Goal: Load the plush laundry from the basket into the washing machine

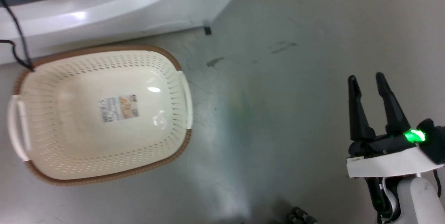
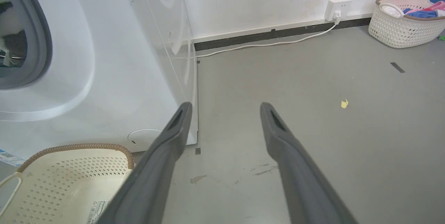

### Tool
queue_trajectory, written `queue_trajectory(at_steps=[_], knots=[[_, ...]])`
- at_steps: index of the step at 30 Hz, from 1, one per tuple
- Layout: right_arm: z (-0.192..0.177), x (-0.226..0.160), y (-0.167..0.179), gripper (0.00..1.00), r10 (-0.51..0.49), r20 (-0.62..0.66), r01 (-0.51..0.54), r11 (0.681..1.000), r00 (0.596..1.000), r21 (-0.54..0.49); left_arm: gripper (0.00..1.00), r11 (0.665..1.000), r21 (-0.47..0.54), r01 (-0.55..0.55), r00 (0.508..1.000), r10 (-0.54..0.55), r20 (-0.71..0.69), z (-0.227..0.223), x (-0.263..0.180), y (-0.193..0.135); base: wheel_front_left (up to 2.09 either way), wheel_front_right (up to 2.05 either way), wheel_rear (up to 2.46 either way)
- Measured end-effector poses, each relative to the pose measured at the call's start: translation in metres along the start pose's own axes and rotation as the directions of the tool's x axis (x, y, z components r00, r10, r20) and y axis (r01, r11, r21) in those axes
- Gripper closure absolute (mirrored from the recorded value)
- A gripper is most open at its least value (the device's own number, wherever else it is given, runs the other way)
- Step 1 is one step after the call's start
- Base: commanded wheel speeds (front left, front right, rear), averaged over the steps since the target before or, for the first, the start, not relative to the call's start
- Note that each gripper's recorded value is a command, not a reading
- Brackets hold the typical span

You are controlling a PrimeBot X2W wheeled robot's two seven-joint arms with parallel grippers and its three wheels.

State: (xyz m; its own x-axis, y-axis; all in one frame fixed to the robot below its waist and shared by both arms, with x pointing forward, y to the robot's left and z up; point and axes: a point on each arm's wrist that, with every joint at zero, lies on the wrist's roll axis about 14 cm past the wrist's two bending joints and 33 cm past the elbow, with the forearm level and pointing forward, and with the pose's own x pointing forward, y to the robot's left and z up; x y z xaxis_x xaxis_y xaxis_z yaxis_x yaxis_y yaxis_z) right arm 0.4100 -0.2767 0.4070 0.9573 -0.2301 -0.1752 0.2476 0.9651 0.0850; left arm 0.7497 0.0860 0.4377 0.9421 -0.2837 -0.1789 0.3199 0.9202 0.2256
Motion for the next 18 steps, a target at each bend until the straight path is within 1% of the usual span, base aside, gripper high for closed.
queue_trajectory(at_steps=[2, 8, 9, 15, 17, 18], knots=[[-0.004, 0.0, -0.003, 0.0, -0.011, -0.014, 0.011, 1.0, 1.0, 0.0, 1.0, 1.0, -0.008, 0.006, 0.999, -0.006, -0.032, -0.013, 0.01, -0.005, 0.0, 0.0, 0.0], [-0.011, -0.002, -0.008, 0.0, -0.026, -0.038, 0.026, 1.0, 0.999, -0.007, 1.0, 0.999, -0.003, 0.035, 0.997, -0.035, -0.073, -0.027, 0.026, -0.019, 0.0, 0.0, 0.0], [-0.011, -0.002, -0.008, 0.0, -0.024, -0.037, 0.024, 1.0, 0.999, -0.007, 0.0, 0.999, -0.002, 0.037, 0.996, -0.037, -0.079, -0.028, 0.025, -0.02, 0.0, 0.0, 0.0], [0.003, -0.001, -0.003, 0.0, -0.004, 0.003, 0.004, 1.0, 1.0, -0.025, 0.0, 0.999, 0.015, 0.03, 0.999, -0.03, -0.037, -0.012, 0.012, -0.014, 0.0, 0.0, 0.0], [0.013, -0.001, -0.002, 0.0, 0.001, 0.033, 0.0, 0.999, 0.999, -0.033, 0.0, 1.0, 0.004, 0.028, 1.0, -0.028, 0.004, -0.001, 0.004, -0.013, 0.0, 0.0, 0.0], [0.018, -0.001, -0.002, 0.0, 0.002, 0.047, 0.0, 0.999, 0.999, -0.034, 0.0, 0.999, -0.018, 0.027, 0.999, -0.026, 0.024, 0.003, -0.001, -0.014, 0.0, 0.0, 0.0]])
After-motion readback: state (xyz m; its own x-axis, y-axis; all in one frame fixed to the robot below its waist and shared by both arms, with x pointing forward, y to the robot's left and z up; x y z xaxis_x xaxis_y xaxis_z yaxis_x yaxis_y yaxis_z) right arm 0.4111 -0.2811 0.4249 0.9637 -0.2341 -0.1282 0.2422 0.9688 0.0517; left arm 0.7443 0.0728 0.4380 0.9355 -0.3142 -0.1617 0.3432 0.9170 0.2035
